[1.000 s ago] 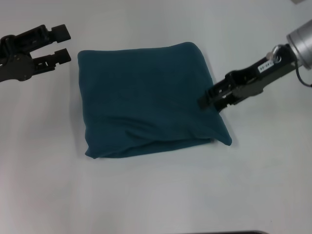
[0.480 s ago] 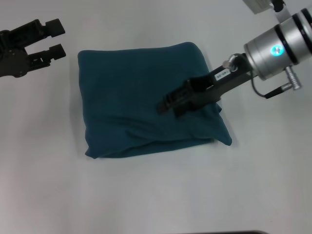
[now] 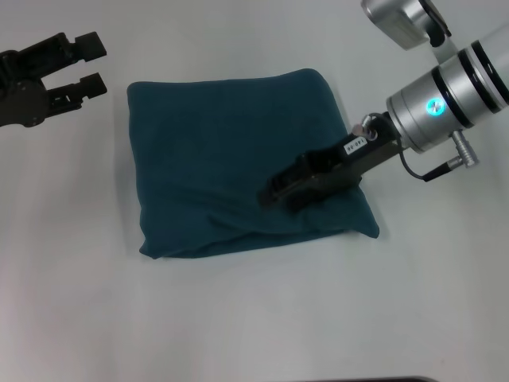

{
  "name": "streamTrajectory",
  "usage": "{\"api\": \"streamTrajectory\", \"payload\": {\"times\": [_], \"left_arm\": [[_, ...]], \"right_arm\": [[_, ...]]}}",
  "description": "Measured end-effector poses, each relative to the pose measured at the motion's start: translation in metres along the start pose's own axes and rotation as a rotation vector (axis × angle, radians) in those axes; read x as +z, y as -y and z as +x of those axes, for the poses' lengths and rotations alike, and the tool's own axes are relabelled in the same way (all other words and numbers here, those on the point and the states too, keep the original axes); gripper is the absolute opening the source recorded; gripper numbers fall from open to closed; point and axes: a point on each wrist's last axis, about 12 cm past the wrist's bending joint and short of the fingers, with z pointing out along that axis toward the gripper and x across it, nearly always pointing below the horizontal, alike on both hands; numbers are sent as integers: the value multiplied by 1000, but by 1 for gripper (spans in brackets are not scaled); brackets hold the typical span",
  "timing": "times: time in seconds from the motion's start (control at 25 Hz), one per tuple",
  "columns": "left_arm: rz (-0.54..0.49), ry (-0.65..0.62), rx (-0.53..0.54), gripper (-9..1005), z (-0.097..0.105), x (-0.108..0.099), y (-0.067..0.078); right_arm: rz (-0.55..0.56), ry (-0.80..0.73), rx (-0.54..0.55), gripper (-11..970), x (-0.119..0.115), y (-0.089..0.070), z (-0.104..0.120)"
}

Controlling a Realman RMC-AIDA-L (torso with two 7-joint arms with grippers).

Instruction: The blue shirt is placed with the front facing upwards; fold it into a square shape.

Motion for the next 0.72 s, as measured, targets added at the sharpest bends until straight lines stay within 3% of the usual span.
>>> {"api": "streamTrajectory", "payload": {"times": [0.16,0.28,0.56,0.72], "left_arm": [[-1,-1,-2,874,1,0,0],[0,-1,-4,874,1,0,0],[5,-1,-3,874,1,-1,1],[6,1,-5,873,2,-2,0]], "right_arm": [[59,7,11,718,-1,9,1],[46,14,1,717,-5,6,-1],[-56,53,-52,717,-39,-7,-10],[-8,146,-140,716,-60,-2,-19]]}}
